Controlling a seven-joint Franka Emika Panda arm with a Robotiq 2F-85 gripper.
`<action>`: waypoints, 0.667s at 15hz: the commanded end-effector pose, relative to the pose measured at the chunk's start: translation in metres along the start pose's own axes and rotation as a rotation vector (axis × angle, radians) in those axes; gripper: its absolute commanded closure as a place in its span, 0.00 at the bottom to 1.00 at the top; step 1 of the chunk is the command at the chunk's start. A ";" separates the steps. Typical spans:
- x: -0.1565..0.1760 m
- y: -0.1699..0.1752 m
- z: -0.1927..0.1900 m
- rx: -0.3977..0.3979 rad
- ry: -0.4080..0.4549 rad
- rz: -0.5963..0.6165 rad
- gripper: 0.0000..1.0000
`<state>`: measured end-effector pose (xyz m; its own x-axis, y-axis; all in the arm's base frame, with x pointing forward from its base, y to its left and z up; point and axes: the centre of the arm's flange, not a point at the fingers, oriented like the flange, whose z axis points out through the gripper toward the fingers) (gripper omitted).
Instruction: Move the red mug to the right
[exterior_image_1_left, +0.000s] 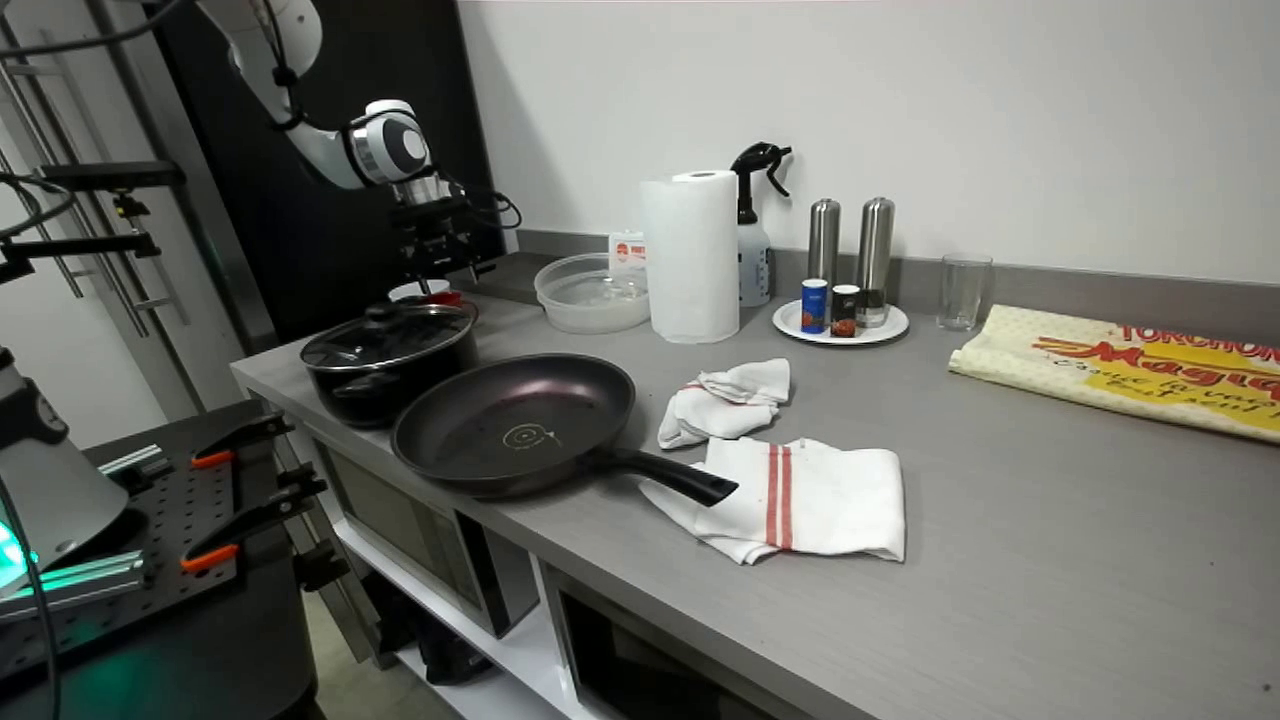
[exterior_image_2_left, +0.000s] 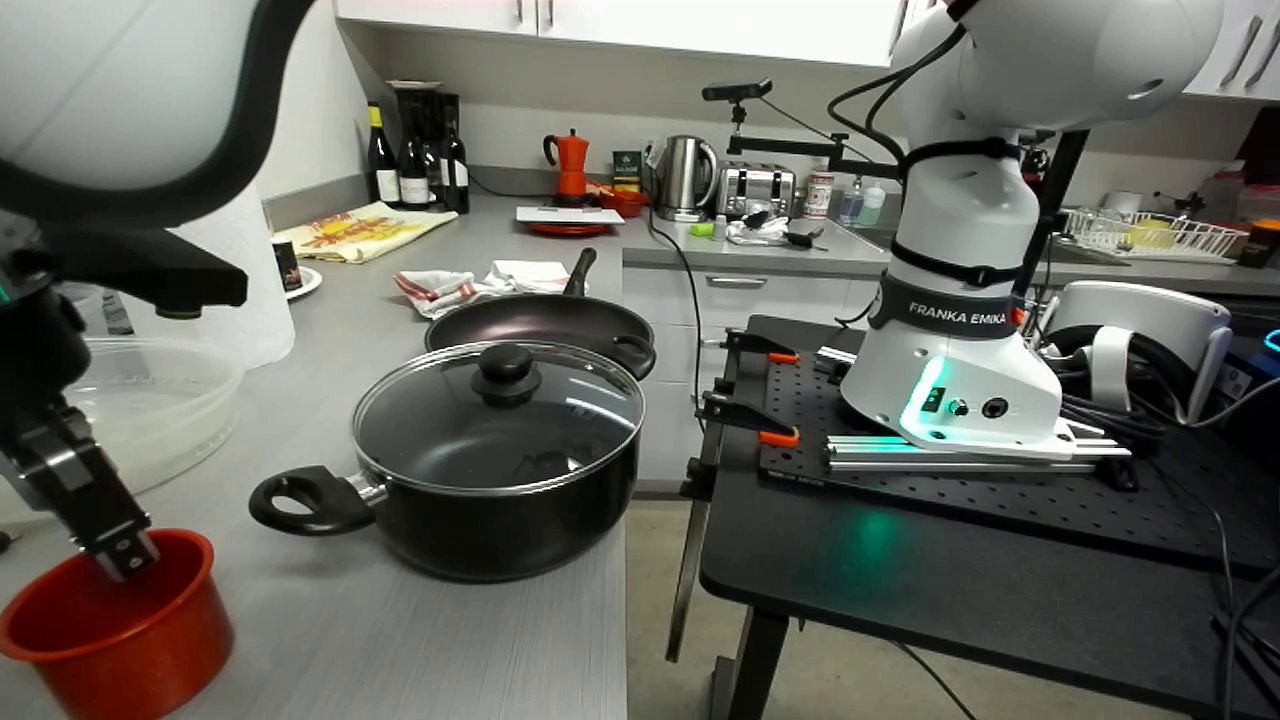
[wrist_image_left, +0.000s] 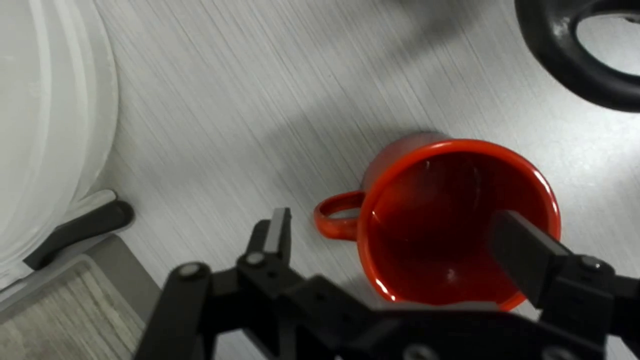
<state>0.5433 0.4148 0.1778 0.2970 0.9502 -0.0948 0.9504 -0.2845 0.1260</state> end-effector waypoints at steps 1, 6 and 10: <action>-0.016 0.019 0.009 0.021 0.006 0.041 0.00; -0.032 0.035 0.020 0.039 0.002 0.070 0.00; -0.027 0.033 0.024 0.043 -0.001 0.064 0.00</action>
<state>0.5705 0.3705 0.1660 0.3689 0.9236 -0.1046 0.9274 -0.3582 0.1077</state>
